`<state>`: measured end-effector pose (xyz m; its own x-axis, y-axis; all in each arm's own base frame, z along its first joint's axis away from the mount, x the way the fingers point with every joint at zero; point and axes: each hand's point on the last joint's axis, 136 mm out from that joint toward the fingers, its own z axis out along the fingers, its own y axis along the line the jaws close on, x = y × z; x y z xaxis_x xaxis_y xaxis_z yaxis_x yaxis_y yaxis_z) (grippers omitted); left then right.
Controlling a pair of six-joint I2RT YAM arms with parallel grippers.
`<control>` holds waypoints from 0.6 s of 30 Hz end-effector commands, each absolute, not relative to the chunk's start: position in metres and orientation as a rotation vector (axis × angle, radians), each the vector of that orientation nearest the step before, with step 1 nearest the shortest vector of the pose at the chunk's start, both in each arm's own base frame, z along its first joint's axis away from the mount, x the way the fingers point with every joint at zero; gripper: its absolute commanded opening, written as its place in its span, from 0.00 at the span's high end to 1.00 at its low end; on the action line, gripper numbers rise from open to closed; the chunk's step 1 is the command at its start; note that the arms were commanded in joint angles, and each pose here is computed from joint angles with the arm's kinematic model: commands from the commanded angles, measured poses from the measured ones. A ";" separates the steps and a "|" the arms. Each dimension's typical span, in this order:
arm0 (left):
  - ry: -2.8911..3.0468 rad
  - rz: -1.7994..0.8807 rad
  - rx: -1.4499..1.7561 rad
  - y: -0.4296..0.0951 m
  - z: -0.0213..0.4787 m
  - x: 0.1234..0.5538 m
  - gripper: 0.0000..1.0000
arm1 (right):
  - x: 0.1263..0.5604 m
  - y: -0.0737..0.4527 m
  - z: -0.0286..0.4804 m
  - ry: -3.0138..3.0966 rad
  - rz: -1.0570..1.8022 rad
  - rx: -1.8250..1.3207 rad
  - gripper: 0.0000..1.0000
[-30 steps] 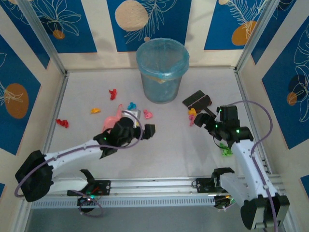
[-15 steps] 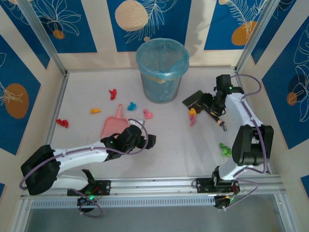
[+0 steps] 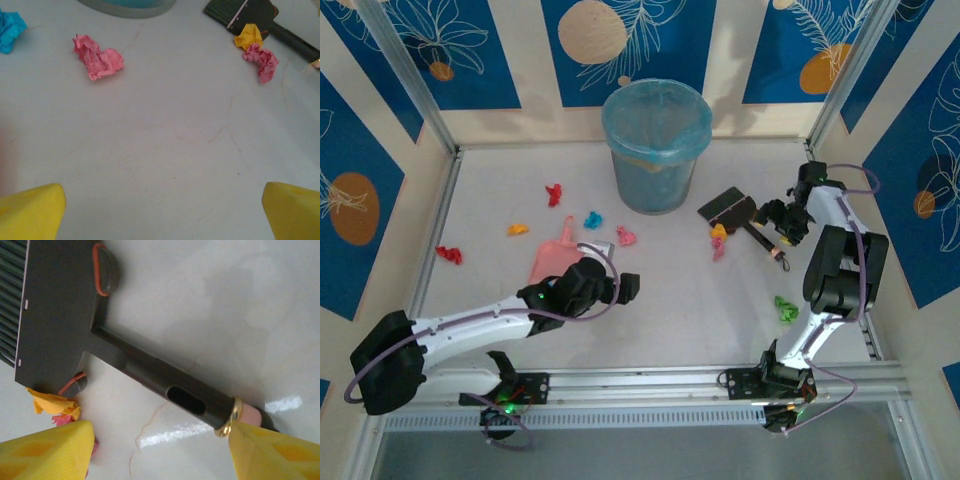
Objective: Sweep away the paper scraps from the table
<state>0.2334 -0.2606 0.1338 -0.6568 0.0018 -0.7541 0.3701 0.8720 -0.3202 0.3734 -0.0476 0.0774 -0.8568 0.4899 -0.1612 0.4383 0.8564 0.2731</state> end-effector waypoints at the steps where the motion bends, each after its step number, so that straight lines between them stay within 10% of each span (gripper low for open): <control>1: 2.208 -0.553 0.272 -0.257 0.135 0.234 0.00 | 0.388 -0.038 0.068 2.800 0.242 0.430 0.28; 18: 2.116 -0.496 0.310 -0.251 0.142 0.241 0.00 | 0.409 -0.030 0.048 2.802 0.204 0.129 0.35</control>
